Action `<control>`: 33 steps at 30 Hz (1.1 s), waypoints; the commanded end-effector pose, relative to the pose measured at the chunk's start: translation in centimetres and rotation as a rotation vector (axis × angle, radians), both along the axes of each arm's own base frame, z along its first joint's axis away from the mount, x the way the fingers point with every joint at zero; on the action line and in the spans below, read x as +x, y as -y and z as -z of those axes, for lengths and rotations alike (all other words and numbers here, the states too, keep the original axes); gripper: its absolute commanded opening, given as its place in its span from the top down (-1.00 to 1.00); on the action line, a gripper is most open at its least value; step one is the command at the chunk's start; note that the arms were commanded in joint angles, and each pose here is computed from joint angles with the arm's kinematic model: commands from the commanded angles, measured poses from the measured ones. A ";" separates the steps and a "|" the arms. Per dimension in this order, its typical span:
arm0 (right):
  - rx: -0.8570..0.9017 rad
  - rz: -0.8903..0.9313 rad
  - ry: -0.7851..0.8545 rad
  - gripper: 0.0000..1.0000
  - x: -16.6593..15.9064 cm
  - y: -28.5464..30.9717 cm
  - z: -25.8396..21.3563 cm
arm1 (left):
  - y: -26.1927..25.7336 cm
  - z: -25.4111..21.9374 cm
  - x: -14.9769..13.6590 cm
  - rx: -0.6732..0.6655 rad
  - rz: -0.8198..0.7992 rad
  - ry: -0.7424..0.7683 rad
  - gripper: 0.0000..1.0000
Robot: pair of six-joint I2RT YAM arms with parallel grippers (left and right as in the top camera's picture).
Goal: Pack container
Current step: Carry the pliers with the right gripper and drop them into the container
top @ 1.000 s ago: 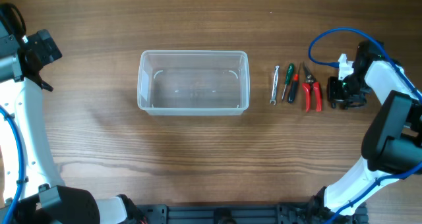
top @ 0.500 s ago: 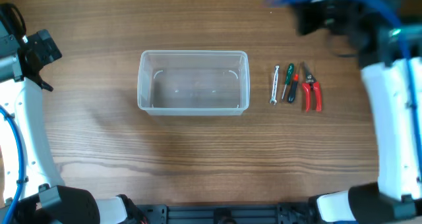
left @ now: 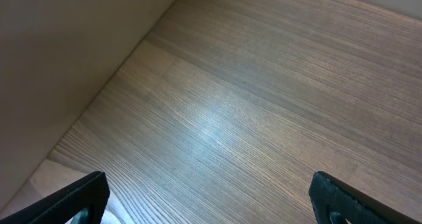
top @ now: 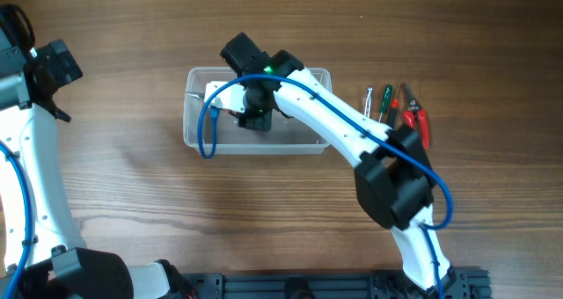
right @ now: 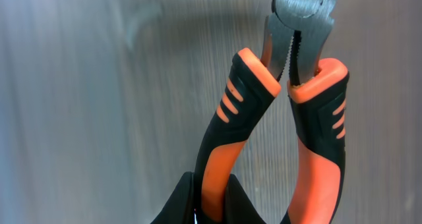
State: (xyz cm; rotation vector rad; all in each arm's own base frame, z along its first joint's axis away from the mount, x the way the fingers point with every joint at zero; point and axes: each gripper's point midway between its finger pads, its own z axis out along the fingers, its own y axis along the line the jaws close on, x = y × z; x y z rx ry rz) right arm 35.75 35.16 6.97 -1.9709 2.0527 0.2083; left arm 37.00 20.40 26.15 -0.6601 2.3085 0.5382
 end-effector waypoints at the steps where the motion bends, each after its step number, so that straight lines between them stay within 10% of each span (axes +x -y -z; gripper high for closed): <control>1: -0.027 -0.091 0.071 0.91 1.6 0.8 0.1 | -0.4 -0.1 0.1 0.008 -0.010 0.001 -1.00; 10: 0.080 -0.097 0.020 0.91 3.3 0.7 1.6 | -0.4 -0.1 0.1 0.008 -0.010 0.001 -1.00; 15: 0.078 -0.011 0.021 0.01 3.9 0.8 1.6 | -0.4 -0.1 0.1 0.008 -0.010 0.001 -1.00; 22: 0.121 0.378 0.158 0.19 5.2 4.6 -10.9 | -0.4 -0.1 0.1 0.008 -0.010 0.001 -0.99; 28: 0.315 0.873 0.293 -0.36 5.8 18.0 -24.5 | -0.4 -0.1 0.1 0.008 -0.010 0.001 -0.99; 33: 0.322 1.515 0.106 -0.52 7.1 34.2 -20.7 | -0.4 -0.1 0.1 0.008 -0.010 0.001 -1.00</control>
